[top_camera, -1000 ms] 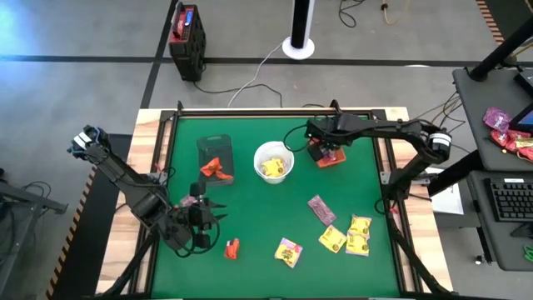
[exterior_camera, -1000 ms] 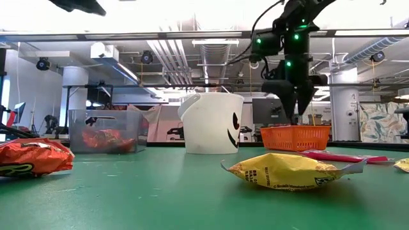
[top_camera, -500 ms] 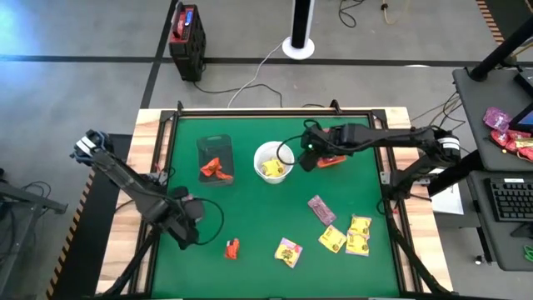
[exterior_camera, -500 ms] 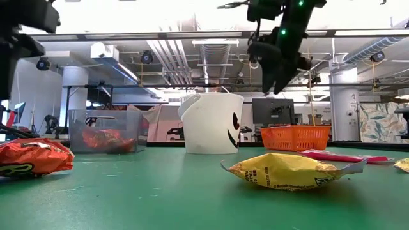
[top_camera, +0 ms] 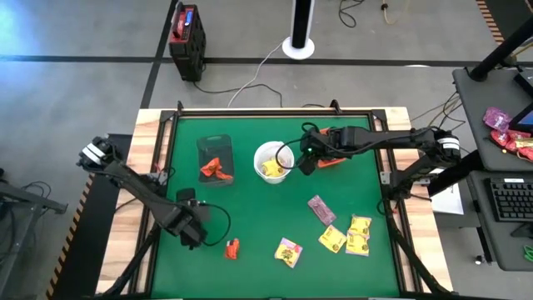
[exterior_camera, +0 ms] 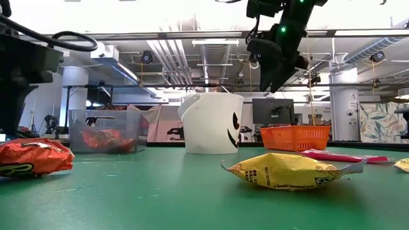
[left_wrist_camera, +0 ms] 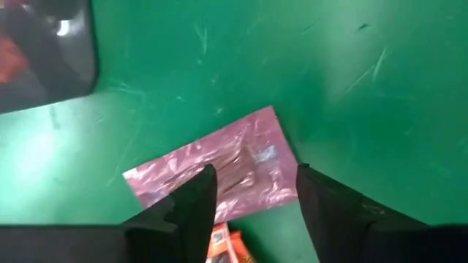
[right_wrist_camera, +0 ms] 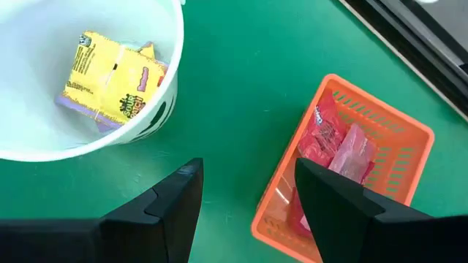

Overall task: Sort candy by brand, put in halloween buckets
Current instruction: Put the red candy into the orange bin

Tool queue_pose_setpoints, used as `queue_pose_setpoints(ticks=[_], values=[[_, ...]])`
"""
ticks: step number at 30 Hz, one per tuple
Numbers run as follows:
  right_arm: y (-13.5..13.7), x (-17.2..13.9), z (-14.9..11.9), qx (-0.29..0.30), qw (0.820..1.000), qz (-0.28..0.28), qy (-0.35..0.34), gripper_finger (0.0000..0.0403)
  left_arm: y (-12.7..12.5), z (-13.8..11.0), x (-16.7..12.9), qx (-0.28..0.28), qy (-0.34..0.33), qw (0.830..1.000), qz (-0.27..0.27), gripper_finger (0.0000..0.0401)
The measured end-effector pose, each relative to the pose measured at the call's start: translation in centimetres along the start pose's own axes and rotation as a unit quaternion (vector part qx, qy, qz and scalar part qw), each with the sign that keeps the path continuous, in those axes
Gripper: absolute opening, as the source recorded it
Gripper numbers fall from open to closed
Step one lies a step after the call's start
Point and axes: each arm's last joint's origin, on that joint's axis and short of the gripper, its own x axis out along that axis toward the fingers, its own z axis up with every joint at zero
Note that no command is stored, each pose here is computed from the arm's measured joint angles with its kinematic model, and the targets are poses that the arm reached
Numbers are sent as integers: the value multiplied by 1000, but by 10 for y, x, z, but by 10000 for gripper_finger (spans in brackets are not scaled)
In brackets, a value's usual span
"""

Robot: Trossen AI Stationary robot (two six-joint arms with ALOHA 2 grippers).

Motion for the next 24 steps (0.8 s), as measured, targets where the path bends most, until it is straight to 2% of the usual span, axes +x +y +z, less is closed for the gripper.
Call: queue_pose_setpoints(ticks=[6,17,20,24], values=[[1,0,1,-9,1000,3,-6,210,8,-8,9,-39,-23,998,-31,189],[1,0,1,-12,1000,3,-6,210,14,-19,31,-75,-34,996,-31,185],[1,0,1,-13,1000,3,-6,210,14,-18,31,-71,-41,996,-29,155],[1,0,1,-14,1000,4,-6,210,14,-18,31,-55,-44,997,-26,76]])
